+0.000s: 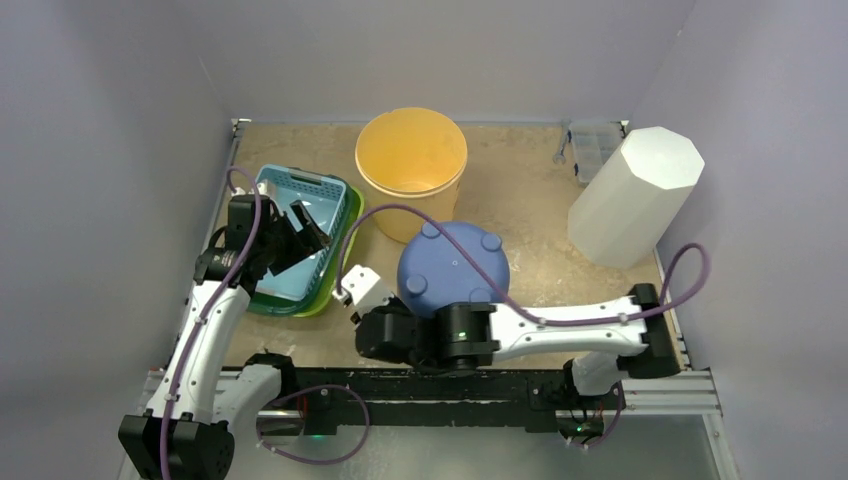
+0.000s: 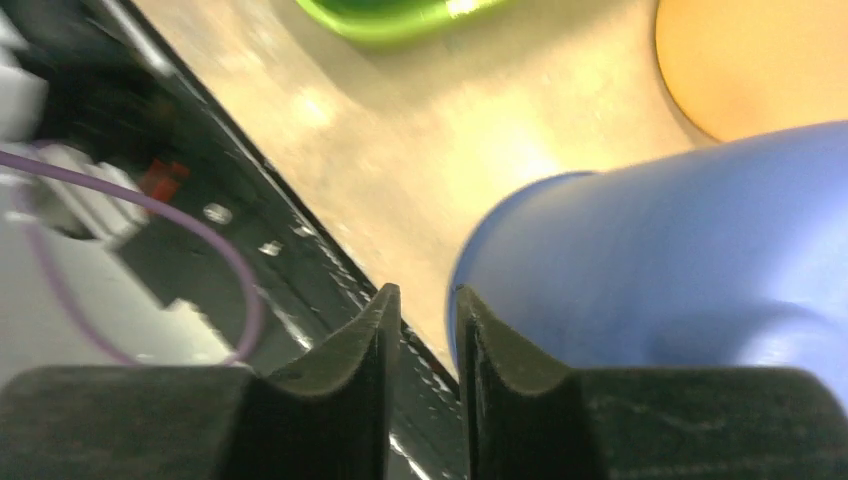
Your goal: Turn the large container upside down
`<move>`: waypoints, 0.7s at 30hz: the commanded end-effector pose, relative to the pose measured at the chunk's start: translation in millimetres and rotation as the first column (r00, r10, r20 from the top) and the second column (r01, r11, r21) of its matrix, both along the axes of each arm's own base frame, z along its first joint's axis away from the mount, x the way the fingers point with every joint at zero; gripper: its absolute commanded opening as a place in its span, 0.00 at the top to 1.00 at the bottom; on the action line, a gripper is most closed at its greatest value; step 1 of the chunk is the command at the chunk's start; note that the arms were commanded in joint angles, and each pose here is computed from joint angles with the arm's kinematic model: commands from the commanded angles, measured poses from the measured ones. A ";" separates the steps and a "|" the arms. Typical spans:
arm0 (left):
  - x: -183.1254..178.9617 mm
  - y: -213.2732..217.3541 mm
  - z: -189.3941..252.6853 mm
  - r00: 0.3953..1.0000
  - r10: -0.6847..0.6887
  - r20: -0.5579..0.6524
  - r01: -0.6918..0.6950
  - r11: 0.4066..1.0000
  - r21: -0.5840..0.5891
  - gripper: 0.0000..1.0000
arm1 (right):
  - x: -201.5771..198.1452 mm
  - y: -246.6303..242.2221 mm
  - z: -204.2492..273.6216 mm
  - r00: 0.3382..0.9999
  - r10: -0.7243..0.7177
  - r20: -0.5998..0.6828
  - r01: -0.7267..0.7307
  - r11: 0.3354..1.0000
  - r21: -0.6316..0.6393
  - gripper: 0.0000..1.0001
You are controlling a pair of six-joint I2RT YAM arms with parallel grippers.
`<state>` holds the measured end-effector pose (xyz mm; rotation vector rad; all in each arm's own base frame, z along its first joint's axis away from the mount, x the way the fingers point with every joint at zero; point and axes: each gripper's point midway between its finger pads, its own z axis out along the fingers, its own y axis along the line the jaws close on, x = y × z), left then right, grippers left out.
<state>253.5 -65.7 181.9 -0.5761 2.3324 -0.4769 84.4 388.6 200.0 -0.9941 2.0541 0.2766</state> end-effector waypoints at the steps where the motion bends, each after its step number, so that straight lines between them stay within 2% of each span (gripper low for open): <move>1: 3.8 -2.2 11.9 0.996 -0.051 0.073 0.050 0.999 0.013 0.21 | -13.5 13.2 105.7 0.994 0.105 -0.005 -0.098 0.943 0.317 0.62; 3: 3.0 -2.2 12.0 0.996 -0.055 0.076 0.054 0.998 0.015 0.20 | -14.7 10.4 133.4 0.992 0.125 0.015 -0.121 0.911 0.394 0.52; 5: 2.1 -3.6 12.6 0.995 -0.060 0.082 0.059 0.998 0.009 0.19 | -12.0 6.1 156.4 0.992 0.117 0.041 -0.123 0.883 0.453 0.35; 6: 1.8 -4.5 13.4 0.994 -0.064 0.086 0.064 0.998 0.006 0.18 | -7.7 3.0 166.0 0.993 0.096 0.062 -0.114 0.872 0.476 0.32; 8: 1.3 -5.7 14.6 0.993 -0.069 0.095 0.069 0.998 0.000 0.17 | 0.2 -5.8 168.6 0.994 0.057 0.089 -0.092 0.880 0.467 0.27; 12: 0.2 -8.6 20.5 0.990 -0.085 0.115 0.086 0.996 -0.007 0.14 | 31.9 -29.7 166.8 0.975 -0.146 0.166 0.067 0.909 0.411 0.05; 15: -1.3 -8.7 22.6 0.989 -0.089 0.120 0.091 0.996 -0.006 0.10 | 45.8 -42.6 156.0 0.950 -0.237 0.204 0.157 0.925 0.345 0.01; 21: -0.8 -7.8 28.8 0.987 -0.084 0.141 0.085 0.996 -0.004 0.04 | 62.8 -53.4 116.9 0.933 -0.291 0.211 0.255 0.949 0.184 0.01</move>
